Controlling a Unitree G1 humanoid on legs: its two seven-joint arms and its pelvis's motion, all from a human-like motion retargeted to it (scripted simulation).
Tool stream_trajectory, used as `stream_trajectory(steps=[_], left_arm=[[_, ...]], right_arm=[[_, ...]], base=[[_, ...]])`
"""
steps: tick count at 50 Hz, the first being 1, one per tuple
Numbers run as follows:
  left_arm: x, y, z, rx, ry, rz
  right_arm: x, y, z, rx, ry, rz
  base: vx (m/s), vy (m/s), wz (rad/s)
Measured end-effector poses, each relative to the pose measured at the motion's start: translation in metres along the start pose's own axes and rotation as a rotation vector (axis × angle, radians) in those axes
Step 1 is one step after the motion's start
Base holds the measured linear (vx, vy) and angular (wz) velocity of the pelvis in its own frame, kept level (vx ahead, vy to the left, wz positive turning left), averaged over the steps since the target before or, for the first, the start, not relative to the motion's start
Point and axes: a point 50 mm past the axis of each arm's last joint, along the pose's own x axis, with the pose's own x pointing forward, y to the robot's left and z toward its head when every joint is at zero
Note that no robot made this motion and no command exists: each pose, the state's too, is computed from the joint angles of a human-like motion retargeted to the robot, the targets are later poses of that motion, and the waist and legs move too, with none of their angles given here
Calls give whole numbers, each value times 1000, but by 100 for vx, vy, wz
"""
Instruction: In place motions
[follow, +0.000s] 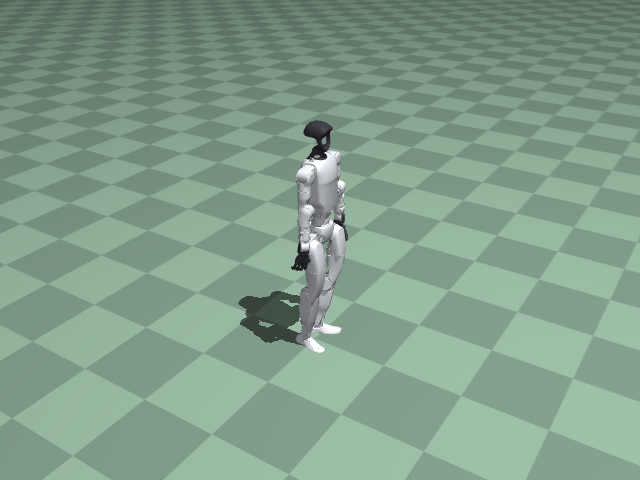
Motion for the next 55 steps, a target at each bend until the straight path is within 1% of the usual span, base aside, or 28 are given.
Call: stream_trajectory(steps=[13, 18, 23, 30, 34, 38, 43, 46, 50, 55], left_arm=[[-1, 10, -24, -114, 29, 39], [-1, 10, -26, -106, 34, 29], [1, -4, -37, -132, 67, -13], [0, -23, -68, -182, 156, -68], [-3, -25, -83, -186, 217, -69], [-3, -20, -83, -195, 226, -44], [-2, -12, -64, -203, 178, 4], [-1, -3, -22, -150, 93, 29], [-6, 10, 44, -44, -90, 62], [-20, 26, 94, 66, -208, 94]], right_arm=[[-2, -5, -4, 21, 23, -2], [-4, -12, 3, 40, -5, -10], [-6, -22, 13, -12, -26, -36], [-10, -29, 42, -92, -125, -50], [-10, -24, 51, -109, -168, -37], [-8, -18, 51, -114, -179, -27], [-2, -4, 28, -88, -111, -19], [0, -2, 10, 17, -53, -27], [0, -1, -12, 157, -5, -3], [0, 16, -45, 238, 106, 53]], base=[[-1, 3, 47], [-12, 5, 85], [-8, 8, -14], [-1, 4, -15], [9, -2, 5], [10, -8, -19], [10, -12, -33], [-24, -13, 143], [-23, -8, -139], [-10, -7, 66]])
